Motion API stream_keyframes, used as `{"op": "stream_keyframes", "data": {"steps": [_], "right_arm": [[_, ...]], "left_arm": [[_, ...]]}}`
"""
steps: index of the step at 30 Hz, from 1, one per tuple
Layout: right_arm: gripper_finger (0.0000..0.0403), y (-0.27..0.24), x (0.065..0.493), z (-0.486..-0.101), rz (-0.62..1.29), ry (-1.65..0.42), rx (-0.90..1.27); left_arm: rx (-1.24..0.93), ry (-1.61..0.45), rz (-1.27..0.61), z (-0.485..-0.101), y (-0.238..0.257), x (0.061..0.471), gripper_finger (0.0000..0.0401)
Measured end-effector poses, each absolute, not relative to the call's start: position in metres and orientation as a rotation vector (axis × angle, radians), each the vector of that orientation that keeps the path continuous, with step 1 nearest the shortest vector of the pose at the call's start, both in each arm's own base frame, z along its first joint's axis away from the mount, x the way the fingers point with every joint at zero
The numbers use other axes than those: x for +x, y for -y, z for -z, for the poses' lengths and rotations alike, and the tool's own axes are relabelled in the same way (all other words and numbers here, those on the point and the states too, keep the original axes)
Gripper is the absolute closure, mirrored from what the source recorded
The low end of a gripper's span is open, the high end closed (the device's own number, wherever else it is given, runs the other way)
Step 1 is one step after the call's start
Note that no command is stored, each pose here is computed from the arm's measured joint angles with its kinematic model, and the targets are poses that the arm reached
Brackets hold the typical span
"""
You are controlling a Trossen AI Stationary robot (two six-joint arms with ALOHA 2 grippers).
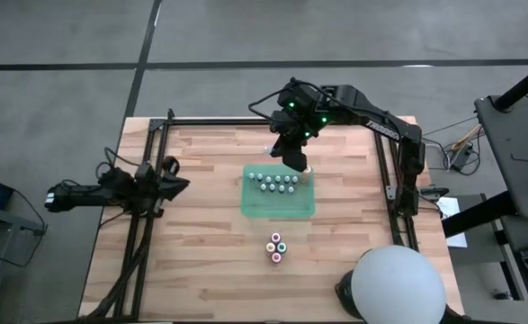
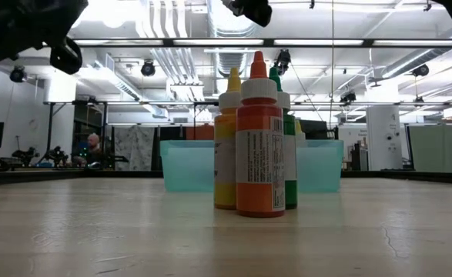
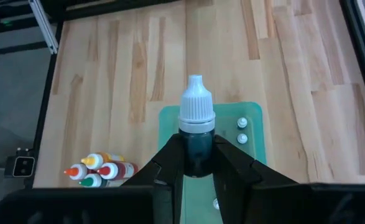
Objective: Pick & Place food coloring
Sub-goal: Put the small green food coloring bottle into the green container
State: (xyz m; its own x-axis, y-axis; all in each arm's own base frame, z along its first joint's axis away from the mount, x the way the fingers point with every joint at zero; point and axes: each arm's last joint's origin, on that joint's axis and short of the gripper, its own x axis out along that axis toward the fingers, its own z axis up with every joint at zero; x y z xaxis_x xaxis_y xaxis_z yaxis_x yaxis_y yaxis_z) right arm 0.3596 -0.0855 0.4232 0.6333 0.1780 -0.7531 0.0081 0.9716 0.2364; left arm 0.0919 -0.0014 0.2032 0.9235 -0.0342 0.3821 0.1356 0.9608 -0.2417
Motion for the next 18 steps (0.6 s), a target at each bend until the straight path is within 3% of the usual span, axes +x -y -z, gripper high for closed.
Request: {"op": "stream_keyframes", "data": {"steps": [13, 18], "right_arm": [[0.0346, 0.085, 0.357, -0.426, -0.083, -0.874, 0.254], [0.0346, 0.085, 0.357, -0.426, -0.083, -0.874, 0.254]], "left_arm": [[-0.413, 0.618, 0.088, -0.237, -0.001, 0.078, 0.0401], [-0.397, 0.594, 0.062, -0.265, -0.001, 0.076, 0.0401]]}}
